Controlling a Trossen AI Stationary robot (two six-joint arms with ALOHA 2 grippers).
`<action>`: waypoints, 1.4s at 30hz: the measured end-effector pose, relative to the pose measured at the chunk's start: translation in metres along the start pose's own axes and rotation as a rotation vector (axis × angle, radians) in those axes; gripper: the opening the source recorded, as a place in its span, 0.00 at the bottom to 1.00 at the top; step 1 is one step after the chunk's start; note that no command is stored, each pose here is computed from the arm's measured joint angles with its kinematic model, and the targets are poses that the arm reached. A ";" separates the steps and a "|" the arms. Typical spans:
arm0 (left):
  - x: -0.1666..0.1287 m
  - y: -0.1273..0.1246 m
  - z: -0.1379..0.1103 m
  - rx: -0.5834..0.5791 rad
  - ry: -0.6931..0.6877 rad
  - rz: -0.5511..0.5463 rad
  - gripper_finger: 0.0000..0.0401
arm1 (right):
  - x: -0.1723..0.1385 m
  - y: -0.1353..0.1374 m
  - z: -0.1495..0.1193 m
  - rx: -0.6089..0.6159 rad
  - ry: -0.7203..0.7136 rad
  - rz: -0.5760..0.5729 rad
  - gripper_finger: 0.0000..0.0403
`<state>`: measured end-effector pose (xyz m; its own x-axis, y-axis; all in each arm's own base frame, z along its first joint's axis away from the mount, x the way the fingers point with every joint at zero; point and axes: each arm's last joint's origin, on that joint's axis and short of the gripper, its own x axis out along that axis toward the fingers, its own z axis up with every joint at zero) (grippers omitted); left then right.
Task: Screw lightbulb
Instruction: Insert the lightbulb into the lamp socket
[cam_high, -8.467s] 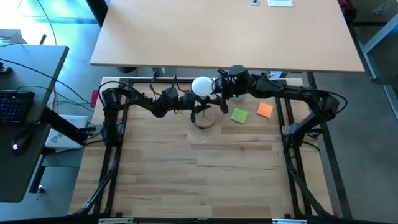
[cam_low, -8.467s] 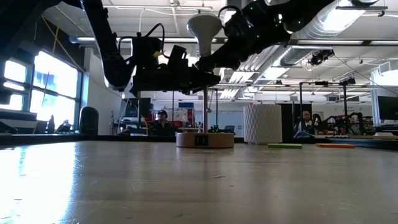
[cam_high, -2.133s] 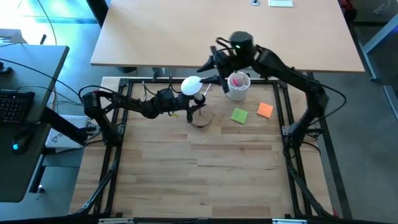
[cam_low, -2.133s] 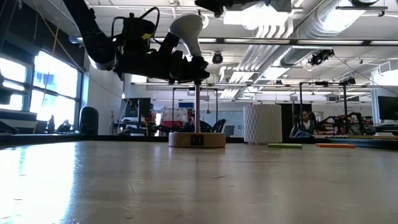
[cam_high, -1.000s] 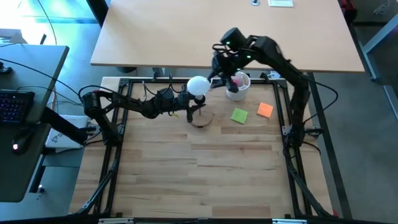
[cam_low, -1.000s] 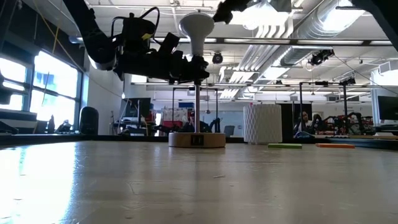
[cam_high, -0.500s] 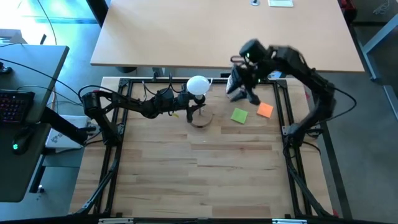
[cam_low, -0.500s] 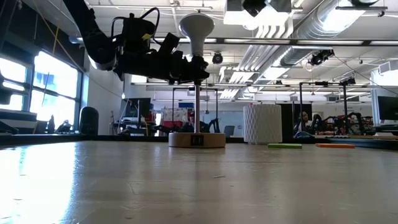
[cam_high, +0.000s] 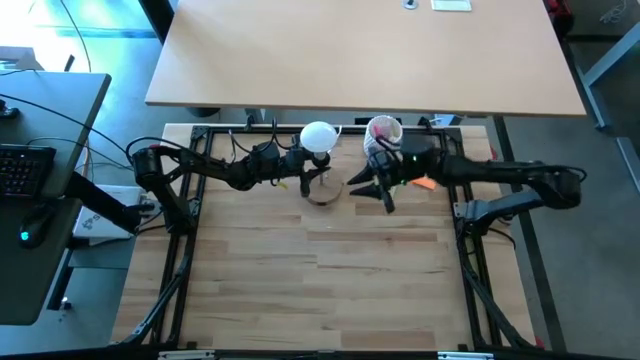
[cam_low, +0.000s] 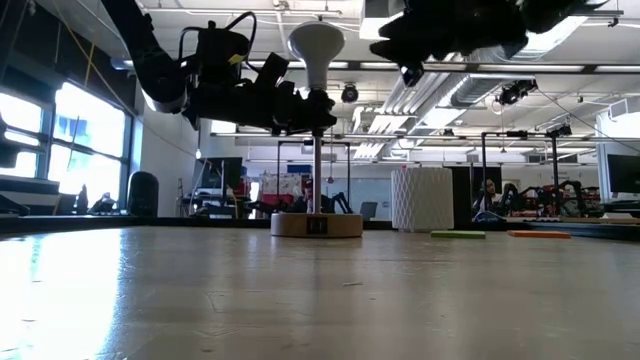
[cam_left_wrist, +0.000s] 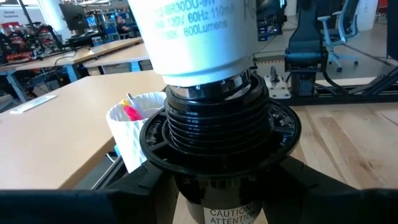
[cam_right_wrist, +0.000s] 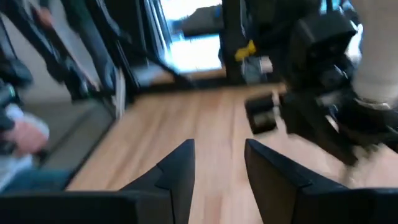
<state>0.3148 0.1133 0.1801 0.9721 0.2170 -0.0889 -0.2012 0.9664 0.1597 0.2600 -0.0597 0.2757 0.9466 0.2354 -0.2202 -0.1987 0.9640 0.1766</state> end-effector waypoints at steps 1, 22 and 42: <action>0.000 0.000 0.000 0.001 -0.001 0.000 0.42 | 0.005 0.000 -0.005 -0.012 -0.054 0.013 0.34; 0.000 -0.001 0.000 -0.019 0.001 -0.004 0.42 | 0.012 -0.058 0.023 -0.088 -0.006 -0.167 0.64; 0.000 -0.002 0.000 -0.023 0.000 -0.012 0.42 | 0.016 -0.117 0.007 -0.149 -0.121 0.000 0.73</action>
<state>0.3155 0.1113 0.1800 0.9746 0.2050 -0.0903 -0.1919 0.9720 0.1357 0.3004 -0.1698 0.2579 0.9685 0.2271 -0.1022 -0.2251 0.9739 0.0305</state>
